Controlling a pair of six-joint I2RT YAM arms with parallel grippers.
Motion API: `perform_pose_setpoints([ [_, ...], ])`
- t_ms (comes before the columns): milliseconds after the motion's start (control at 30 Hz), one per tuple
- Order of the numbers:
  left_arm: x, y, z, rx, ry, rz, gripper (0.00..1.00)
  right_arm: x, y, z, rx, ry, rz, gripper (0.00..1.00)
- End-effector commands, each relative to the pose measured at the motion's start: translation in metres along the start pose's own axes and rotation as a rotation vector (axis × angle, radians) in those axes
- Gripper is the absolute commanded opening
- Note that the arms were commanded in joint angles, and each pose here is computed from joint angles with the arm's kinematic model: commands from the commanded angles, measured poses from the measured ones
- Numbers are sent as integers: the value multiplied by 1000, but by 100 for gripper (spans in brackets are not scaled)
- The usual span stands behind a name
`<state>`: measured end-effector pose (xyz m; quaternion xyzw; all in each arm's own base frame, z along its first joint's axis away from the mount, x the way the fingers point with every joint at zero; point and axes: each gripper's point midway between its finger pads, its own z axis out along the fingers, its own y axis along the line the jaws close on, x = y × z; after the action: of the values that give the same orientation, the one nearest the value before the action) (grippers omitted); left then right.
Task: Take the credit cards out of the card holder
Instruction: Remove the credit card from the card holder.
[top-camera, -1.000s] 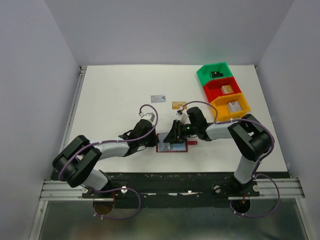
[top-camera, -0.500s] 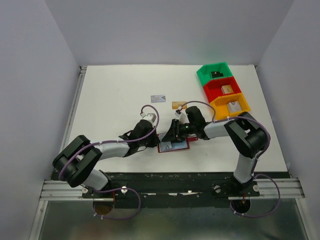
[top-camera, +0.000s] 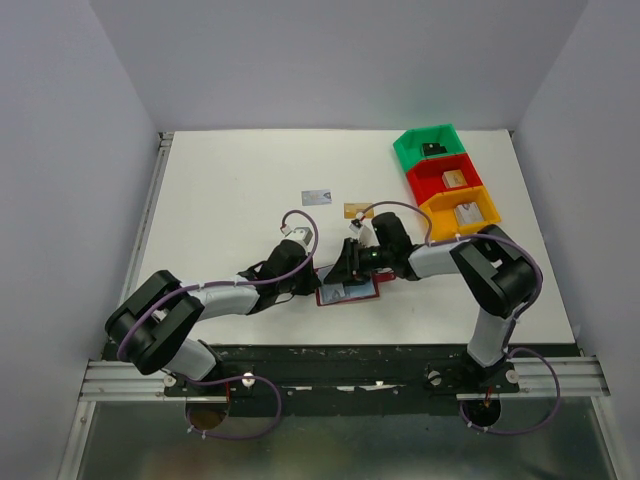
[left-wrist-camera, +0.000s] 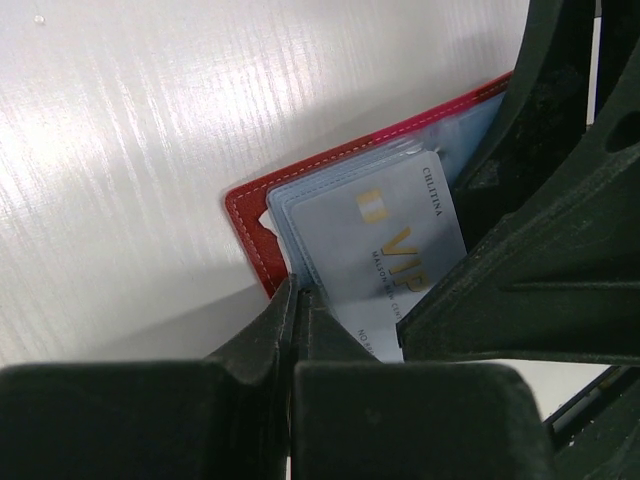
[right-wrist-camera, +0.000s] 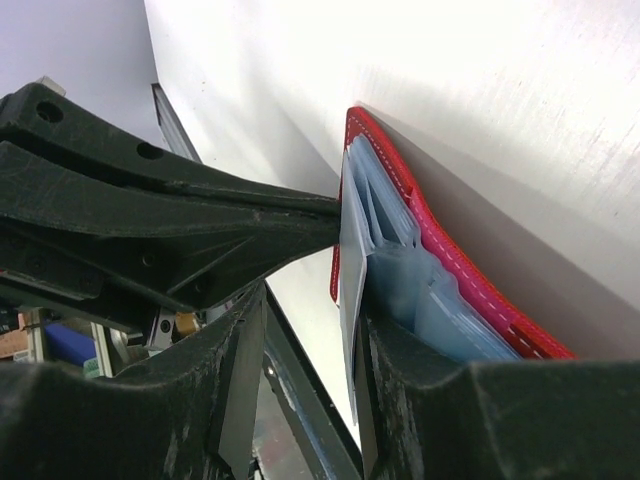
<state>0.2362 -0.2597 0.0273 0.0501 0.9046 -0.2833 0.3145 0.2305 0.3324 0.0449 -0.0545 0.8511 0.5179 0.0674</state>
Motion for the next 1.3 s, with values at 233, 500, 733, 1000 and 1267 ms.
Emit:
perform_pose_setpoints([
  [233,23,18,0,-85,78,-35,0,9,9,-11,18,6,-59,45],
  [500,23,21,1,-97,84,-43,0,10,8,-16,37,2,-69,45],
  [733,24,22,1,-103,88,-48,0,9,8,-21,41,-7,-73,44],
  [1000,24,24,2,-109,87,-55,0,10,7,-25,49,-15,-80,44],
  [1267,24,25,1,-109,87,-59,0,5,5,-34,53,-43,-77,43],
])
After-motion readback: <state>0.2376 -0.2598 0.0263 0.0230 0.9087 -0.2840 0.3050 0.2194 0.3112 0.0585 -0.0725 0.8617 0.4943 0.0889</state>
